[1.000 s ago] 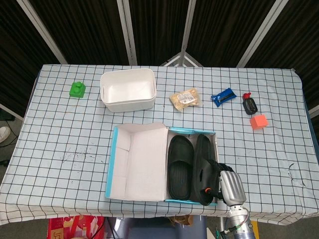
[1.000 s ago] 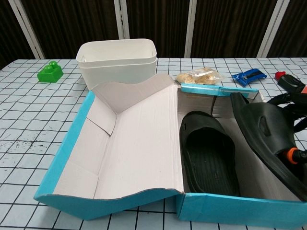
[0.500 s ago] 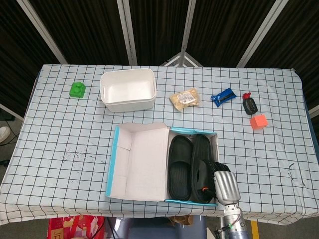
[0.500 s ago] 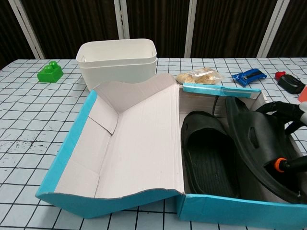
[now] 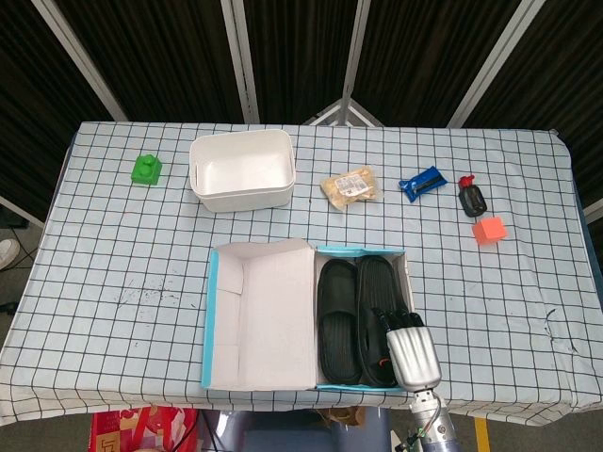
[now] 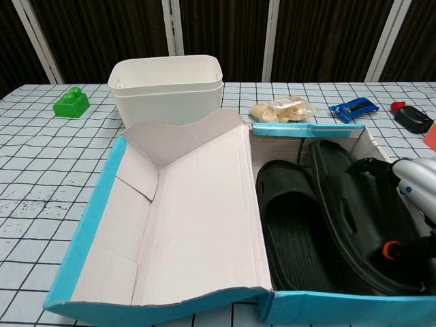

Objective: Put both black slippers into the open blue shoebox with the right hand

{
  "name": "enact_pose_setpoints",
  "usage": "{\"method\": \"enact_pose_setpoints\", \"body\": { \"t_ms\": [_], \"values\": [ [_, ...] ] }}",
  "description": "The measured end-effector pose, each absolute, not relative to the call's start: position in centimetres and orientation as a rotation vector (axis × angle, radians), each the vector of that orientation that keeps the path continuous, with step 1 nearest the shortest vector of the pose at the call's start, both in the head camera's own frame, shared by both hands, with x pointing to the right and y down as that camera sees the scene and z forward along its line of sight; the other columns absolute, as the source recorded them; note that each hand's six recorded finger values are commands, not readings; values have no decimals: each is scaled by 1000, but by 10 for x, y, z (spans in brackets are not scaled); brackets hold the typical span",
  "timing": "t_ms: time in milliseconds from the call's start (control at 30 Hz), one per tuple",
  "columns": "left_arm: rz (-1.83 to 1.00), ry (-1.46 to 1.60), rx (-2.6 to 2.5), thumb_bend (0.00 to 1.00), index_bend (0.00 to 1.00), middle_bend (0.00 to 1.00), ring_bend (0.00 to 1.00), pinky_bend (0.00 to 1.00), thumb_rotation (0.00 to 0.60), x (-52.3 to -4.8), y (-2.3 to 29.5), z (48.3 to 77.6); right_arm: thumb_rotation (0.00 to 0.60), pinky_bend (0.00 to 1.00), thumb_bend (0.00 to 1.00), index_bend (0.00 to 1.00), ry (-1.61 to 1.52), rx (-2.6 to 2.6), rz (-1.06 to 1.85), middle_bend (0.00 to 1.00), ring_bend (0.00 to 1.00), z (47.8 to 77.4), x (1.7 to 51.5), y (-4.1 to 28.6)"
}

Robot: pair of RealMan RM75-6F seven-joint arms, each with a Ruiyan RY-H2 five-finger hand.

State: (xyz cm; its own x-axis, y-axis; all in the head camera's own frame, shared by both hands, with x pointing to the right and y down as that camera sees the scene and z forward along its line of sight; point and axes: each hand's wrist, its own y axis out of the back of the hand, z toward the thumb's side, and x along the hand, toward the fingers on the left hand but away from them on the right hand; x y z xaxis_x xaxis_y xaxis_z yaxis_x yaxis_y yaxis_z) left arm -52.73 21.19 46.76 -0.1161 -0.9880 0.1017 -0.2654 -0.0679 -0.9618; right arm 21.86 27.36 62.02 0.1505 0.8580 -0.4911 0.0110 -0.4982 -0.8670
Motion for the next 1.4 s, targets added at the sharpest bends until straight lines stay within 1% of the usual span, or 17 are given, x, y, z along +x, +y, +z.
{"method": "enact_pose_setpoints", "body": {
  "t_ms": [367, 633, 833, 900, 933, 1000, 1067, 1200, 1267, 1300, 1400],
  "values": [
    [-1237, 1457, -1408, 447, 72, 0, 0, 16, 600, -527, 212, 468, 600, 345, 583, 552, -691, -1620, 1513, 423, 351, 630, 214, 279],
    [-1241, 1454, -1406, 446, 72, 0, 0, 16, 600, -527, 212, 469, 600, 345, 583, 552, -685, -1572, 1544, 422, 351, 633, 211, 271],
    [-1243, 1451, -1405, 447, 72, 0, 0, 16, 600, -527, 212, 469, 600, 345, 582, 549, -702, -1571, 1542, 422, 351, 627, 209, 265],
    [-1243, 1451, -1405, 446, 72, 0, 0, 16, 600, -526, 212, 469, 600, 345, 582, 517, -712, -1575, 1542, 422, 347, 624, 209, 264],
    [-1243, 1451, -1404, 446, 72, 0, 0, 16, 600, -526, 212, 469, 600, 345, 579, 483, -714, -1575, 1543, 422, 339, 622, 209, 263],
    [-1243, 1451, -1403, 446, 72, 0, 0, 16, 600, -526, 212, 469, 600, 334, 545, 416, -714, -1575, 1546, 415, 311, 619, 210, 262],
    [-1243, 1450, -1404, 446, 72, 0, 0, 16, 600, -526, 212, 469, 600, 298, 496, 357, -710, -1575, 1549, 387, 275, 617, 211, 261],
    [-1243, 1447, -1404, 446, 72, 0, 0, 16, 600, -526, 212, 469, 600, 188, 420, 257, -706, -1592, 1560, 297, 206, 614, 212, 261],
    [-1244, 1446, -1405, 447, 72, 0, 0, 16, 600, -525, 212, 470, 600, 131, 368, 196, -697, -1604, 1568, 236, 163, 613, 213, 262],
    [-1244, 1446, -1405, 447, 72, 0, 0, 16, 600, -525, 212, 470, 600, 118, 348, 175, -693, -1611, 1571, 215, 152, 613, 213, 262],
    [-1246, 1445, -1405, 447, 72, 0, 0, 16, 600, -525, 212, 470, 600, 90, 245, 112, -683, -1640, 1581, 154, 125, 613, 212, 263]
  ]
}}
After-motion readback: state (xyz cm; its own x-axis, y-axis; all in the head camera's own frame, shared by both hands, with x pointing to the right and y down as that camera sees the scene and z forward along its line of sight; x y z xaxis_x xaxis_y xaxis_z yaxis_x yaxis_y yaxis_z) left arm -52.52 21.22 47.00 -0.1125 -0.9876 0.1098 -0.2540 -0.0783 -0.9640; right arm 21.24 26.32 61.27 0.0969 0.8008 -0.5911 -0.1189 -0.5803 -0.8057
